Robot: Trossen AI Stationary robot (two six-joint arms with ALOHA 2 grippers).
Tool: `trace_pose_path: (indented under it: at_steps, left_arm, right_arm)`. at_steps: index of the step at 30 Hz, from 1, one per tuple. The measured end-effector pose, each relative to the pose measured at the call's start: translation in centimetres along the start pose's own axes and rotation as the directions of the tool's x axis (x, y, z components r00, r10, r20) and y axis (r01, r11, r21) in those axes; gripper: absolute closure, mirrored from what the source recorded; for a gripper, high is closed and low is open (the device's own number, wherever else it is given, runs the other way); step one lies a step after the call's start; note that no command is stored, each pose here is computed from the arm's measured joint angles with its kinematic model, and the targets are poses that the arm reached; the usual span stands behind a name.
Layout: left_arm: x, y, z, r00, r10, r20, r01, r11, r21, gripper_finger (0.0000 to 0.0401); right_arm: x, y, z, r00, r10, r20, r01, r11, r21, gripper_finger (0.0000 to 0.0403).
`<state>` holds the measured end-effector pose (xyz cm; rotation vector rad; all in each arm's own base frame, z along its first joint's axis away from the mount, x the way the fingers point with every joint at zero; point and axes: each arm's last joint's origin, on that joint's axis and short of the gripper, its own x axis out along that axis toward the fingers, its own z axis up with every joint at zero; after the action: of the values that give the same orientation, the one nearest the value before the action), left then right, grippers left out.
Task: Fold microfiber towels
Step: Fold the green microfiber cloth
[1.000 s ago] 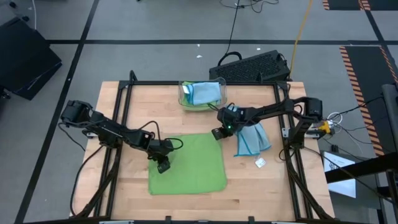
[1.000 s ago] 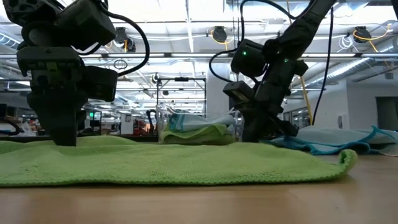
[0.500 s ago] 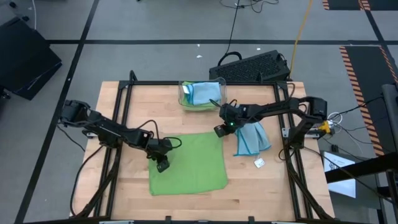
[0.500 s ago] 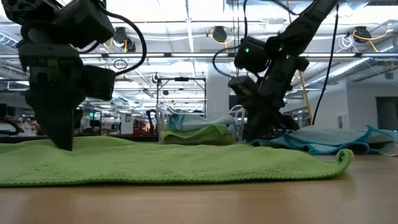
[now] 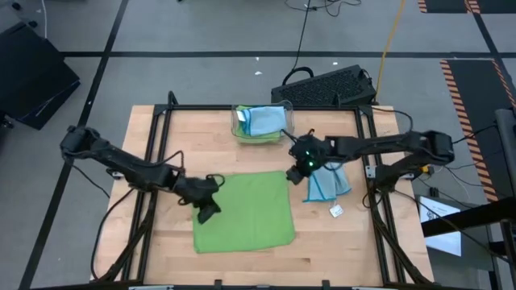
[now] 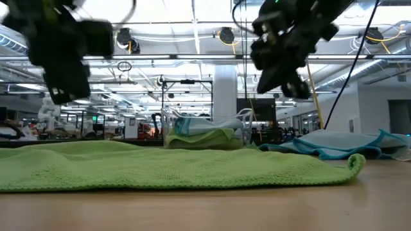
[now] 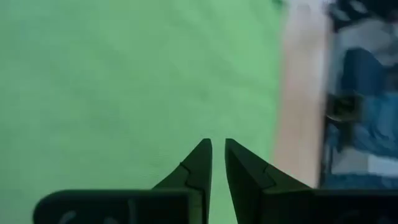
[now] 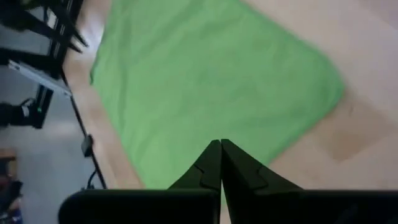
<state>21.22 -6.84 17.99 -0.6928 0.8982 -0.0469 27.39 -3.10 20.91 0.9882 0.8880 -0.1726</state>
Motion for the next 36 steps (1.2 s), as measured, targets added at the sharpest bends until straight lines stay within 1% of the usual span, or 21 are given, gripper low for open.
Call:
trace_pose_path:
  at_steps: [2, 4, 5, 7, 9, 12, 16, 18, 19, 20, 23, 25, 27, 30, 32, 33, 36]
  left_arm:
    - [-0.3, -1.3, -1.0, 0.999, -0.036, -0.009, 0.037, 0.997, 0.067, 0.0354]
    - [-0.5, -2.2, -2.4, 0.999, -0.034, -0.027, 0.037, 0.993, 0.114, 0.0354]
    - [-0.6, -2.6, -3.1, 0.999, -0.024, -0.031, 0.028, 0.993, 0.119, 0.0354]
    - [-0.7, -3.0, -4.4, 0.998, 0.008, -0.056, -0.002, 0.995, 0.099, 0.0354]
    - [-0.8, -3.3, -5.4, 0.997, 0.019, -0.080, -0.013, 0.997, 0.075, 0.0354]
    - [-0.4, -3.8, -6.3, 0.998, 0.032, -0.061, -0.029, 0.998, 0.048, 0.0354]
    - [1.3, -3.3, -7.1, 0.986, 0.168, 0.012, -0.168, 0.984, 0.051, 0.0354]
    - [2.6, -2.7, -7.7, 0.972, 0.237, -0.001, -0.236, 0.971, 0.045, 0.0354]
    - [3.4, -2.5, -7.8, 0.968, 0.250, -0.006, -0.250, 0.967, 0.043, 0.0354]
    - [4.1, -2.5, -7.8, 0.971, 0.240, -0.003, -0.240, 0.970, 0.036, 0.0354]
    - [6.2, -2.6, -7.8, 0.983, 0.183, 0.002, -0.183, 0.982, 0.047, 0.0354]
    - [7.5, -2.9, -7.6, 0.995, 0.105, -0.002, -0.104, 0.994, 0.044, 0.0354]
    - [7.9, -3.0, -7.2, 0.998, 0.049, -0.032, -0.048, 0.998, 0.035, 0.0354]
    - [7.1, -3.2, -5.8, 0.998, 0.024, -0.066, -0.024, 1.000, -0.005, 0.0354]
    - [5.7, -3.7, -4.4, 0.999, 0.018, -0.049, -0.021, 0.999, -0.046, 0.0354]
    - [5.0, -3.8, -3.8, 0.999, 0.034, -0.040, -0.036, 0.998, -0.059, 0.0354]
    - [2.5, -3.0, -2.9, 0.983, 0.184, 0.015, -0.182, 0.979, -0.091, 0.0354]
  right_arm:
    - [-0.5, 0.9, -1.3, 1.000, -0.014, -0.011, 0.014, 1.000, -0.011, 0.0403]
    - [-0.8, 1.8, -2.5, 0.999, -0.031, -0.010, 0.031, 0.999, -0.026, 0.0403]
    - [-1.0, 2.3, -3.1, 0.999, -0.036, -0.002, 0.036, 0.999, -0.036, 0.0403]
    - [-1.1, 3.1, -4.2, 0.999, -0.045, 0.016, 0.046, 0.998, -0.049, 0.0403]
    - [-1.1, 3.8, -5.0, 0.999, -0.038, 0.035, 0.040, 0.998, -0.050, 0.0403]
    - [-0.6, 4.4, -5.9, 0.997, -0.057, 0.060, 0.059, 0.998, -0.036, 0.0403]
    - [0.7, 4.4, -6.0, 0.991, -0.097, 0.095, 0.099, 0.995, -0.017, 0.0403]
    - [1.4, 4.4, -5.7, 0.992, -0.084, 0.098, 0.085, 0.996, 0.000, 0.0403]
    - [1.7, 4.4, -5.6, 0.992, -0.076, 0.101, 0.075, 0.997, 0.007, 0.0403]
    - [2.0, 4.4, -5.4, 0.992, -0.066, 0.108, 0.065, 0.998, 0.013, 0.0403]
    - [3.1, 4.9, -4.5, 0.987, 0.012, 0.159, -0.014, 1.000, 0.012, 0.0403]
    - [4.1, 5.2, -3.9, 0.982, 0.081, 0.169, -0.083, 0.997, 0.005, 0.0403]
    - [5.1, 5.2, -3.4, 0.977, 0.136, 0.162, -0.139, 0.990, 0.012, 0.0403]
    - [6.6, 4.8, -3.0, 0.975, 0.173, 0.136, -0.180, 0.983, 0.037, 0.0403]
    - [7.4, 4.5, -3.1, 0.979, 0.170, 0.116, -0.177, 0.983, 0.051, 0.0403]
    - [7.8, 4.3, -3.1, 0.980, 0.170, 0.104, -0.176, 0.983, 0.053, 0.0403]
    - [8.7, 4.4, -3.0, 0.980, 0.181, 0.085, -0.185, 0.982, 0.036, 0.0403]
